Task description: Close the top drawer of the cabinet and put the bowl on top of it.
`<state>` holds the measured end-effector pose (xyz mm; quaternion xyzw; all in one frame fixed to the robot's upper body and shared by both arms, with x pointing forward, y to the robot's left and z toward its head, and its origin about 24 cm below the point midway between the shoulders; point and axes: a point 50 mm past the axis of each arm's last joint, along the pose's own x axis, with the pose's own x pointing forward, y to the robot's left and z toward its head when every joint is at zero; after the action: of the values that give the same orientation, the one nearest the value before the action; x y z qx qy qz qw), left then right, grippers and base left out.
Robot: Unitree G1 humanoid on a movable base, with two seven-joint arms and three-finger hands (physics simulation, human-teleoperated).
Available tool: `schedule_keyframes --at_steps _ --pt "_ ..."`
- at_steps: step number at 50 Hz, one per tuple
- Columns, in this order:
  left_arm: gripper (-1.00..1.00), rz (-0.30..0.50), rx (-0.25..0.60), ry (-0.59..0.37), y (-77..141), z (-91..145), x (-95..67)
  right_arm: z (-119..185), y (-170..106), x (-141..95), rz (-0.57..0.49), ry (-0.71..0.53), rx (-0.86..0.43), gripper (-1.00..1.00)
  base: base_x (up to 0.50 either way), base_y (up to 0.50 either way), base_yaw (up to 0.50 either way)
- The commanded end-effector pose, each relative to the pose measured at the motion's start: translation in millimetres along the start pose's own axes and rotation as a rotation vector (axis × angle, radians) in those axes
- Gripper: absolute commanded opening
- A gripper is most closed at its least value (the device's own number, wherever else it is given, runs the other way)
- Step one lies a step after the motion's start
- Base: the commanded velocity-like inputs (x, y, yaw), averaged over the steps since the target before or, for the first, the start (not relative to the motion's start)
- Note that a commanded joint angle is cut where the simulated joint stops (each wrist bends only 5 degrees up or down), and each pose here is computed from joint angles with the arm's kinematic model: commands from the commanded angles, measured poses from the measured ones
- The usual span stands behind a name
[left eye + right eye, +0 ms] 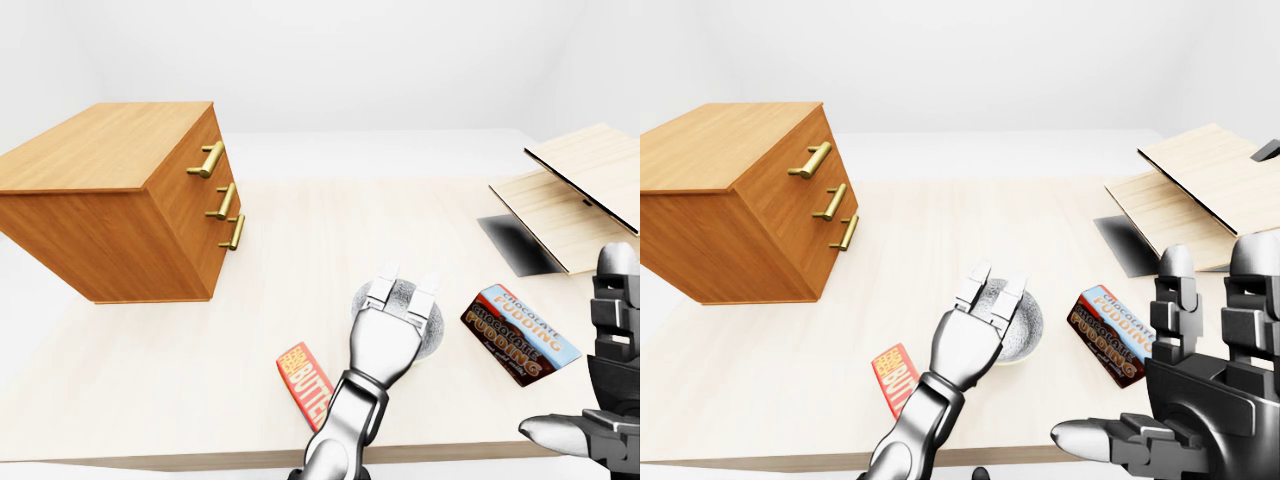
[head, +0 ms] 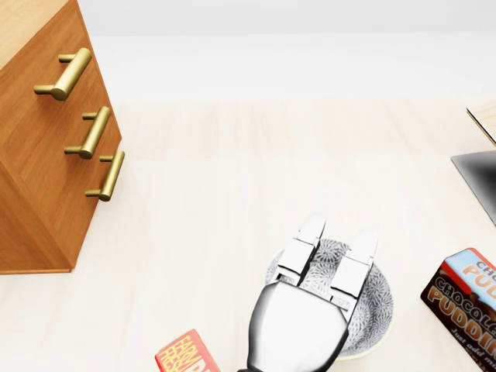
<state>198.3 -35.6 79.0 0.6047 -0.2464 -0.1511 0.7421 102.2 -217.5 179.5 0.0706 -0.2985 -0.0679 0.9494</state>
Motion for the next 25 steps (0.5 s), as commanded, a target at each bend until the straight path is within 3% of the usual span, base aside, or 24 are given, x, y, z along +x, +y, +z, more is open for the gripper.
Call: schedule_keyframes --at_steps 1,25 --pt "1.00 -0.001 -0.004 -0.004 -0.8 1.4 0.1 0.1 -0.2 -0.1 0.000 0.001 0.000 1.00 0.00 0.00 0.00" --pt "1.00 -0.037 -0.034 0.022 -21.2 -4.0 8.2 0.3 -0.3 0.0 0.000 -0.004 -0.001 1.00 0.00 0.00 0.00"
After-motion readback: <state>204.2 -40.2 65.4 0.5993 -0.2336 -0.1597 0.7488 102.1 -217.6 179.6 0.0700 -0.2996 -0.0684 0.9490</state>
